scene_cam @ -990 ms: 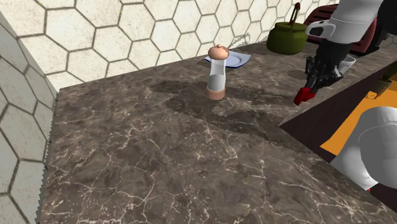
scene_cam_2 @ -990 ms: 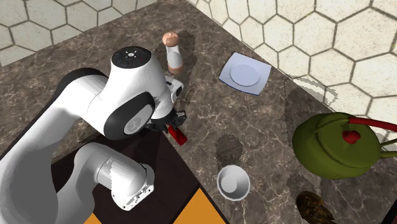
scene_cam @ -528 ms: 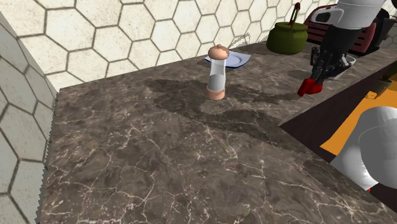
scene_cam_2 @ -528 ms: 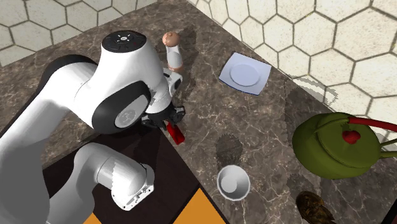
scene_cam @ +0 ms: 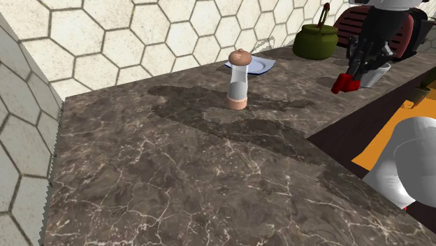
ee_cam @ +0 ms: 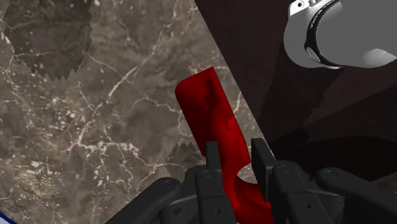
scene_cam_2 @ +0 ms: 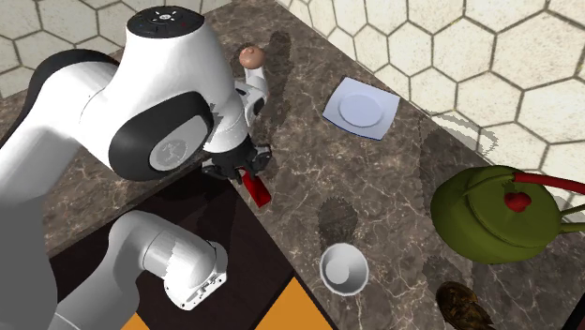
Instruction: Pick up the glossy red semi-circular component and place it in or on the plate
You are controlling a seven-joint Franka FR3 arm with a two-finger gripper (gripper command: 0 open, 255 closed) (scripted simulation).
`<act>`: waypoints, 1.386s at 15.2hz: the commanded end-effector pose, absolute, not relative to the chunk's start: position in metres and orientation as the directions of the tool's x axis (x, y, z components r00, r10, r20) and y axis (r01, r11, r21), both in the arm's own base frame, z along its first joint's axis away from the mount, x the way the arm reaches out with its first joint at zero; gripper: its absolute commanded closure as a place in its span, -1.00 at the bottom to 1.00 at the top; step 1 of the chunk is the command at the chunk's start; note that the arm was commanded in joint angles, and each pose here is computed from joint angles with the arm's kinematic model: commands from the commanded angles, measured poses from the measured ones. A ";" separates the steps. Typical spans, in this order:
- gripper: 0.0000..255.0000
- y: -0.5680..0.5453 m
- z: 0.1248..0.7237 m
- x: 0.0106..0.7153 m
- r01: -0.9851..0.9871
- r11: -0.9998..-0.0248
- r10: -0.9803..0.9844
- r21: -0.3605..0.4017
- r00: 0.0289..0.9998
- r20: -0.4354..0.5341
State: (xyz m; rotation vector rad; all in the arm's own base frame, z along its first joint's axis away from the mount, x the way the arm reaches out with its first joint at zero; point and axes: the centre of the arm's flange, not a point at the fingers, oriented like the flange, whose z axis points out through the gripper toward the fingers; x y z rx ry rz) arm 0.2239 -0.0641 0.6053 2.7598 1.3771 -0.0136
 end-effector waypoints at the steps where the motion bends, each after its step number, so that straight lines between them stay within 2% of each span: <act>1: 1.00 -0.065 0.613 0.223 0.799 -0.600 0.798 0.047 0.601 -0.033; 21: 1.00 -0.109 0.626 0.483 0.799 -0.600 0.798 0.047 0.601 -0.033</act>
